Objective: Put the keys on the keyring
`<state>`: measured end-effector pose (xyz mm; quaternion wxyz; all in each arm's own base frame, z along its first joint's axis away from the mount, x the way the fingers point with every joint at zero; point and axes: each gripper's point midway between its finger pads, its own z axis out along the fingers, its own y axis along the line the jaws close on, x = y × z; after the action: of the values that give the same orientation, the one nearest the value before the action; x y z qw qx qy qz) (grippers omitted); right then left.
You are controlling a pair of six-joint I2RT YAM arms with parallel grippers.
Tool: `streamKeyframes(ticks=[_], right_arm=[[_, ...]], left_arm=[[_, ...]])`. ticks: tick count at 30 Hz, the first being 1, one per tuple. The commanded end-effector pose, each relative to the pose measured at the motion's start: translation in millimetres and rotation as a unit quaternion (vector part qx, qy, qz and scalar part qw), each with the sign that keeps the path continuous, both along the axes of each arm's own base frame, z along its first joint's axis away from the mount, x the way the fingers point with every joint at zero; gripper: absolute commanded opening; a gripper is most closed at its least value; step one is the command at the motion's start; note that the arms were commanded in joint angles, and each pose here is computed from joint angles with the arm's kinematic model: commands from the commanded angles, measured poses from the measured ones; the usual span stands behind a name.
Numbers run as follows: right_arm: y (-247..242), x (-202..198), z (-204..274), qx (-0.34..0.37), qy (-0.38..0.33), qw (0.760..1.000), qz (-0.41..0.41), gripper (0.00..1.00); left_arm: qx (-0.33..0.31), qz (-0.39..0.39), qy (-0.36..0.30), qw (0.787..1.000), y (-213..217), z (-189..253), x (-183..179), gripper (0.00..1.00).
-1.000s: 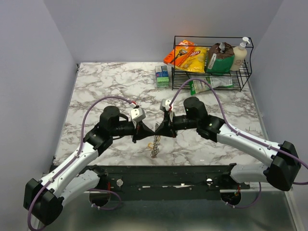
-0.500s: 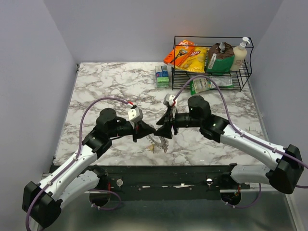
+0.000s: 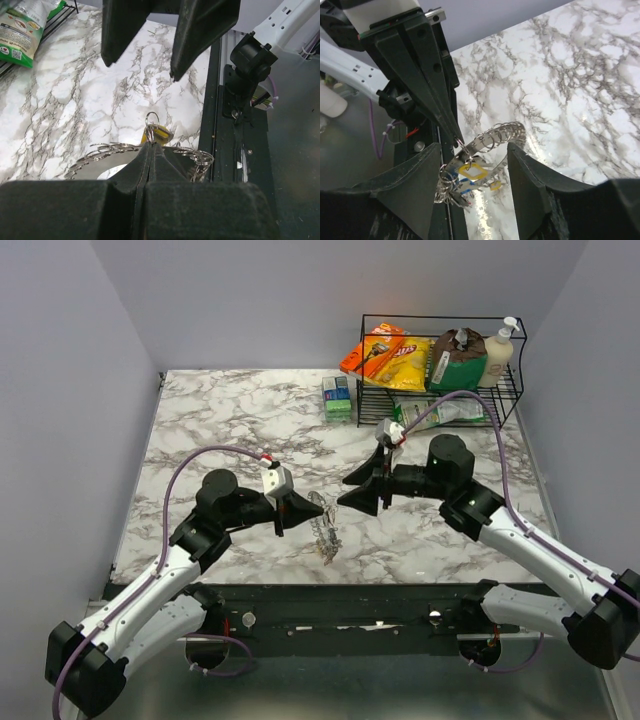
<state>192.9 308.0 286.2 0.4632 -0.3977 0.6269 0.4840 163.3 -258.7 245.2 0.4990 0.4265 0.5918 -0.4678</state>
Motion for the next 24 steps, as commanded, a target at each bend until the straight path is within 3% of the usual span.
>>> streamKeyframes(ticks=[1,2,10,17,24], right_arm=[[3,-24,-9,0.004,0.016,0.997,0.076,0.56],[4,-25,-11,0.003,0.021,0.996,0.083,0.52],[8,-28,-29,-0.011,0.047,0.993,0.106,0.47],[9,-22,-40,-0.02,0.056,0.994,0.091,0.31],[10,-17,-47,-0.027,0.067,0.994,0.081,0.21]], left_arm=[[-0.029,-0.018,-0.036,0.999,-1,20,-7,0.0],[-0.03,-0.021,-0.037,0.999,-2,20,-9,0.0],[-0.033,-0.021,-0.037,0.999,-1,22,-10,0.0],[-0.036,-0.026,-0.039,0.998,-1,24,-12,0.0],[-0.038,-0.034,-0.039,0.998,-2,25,-13,0.0]])
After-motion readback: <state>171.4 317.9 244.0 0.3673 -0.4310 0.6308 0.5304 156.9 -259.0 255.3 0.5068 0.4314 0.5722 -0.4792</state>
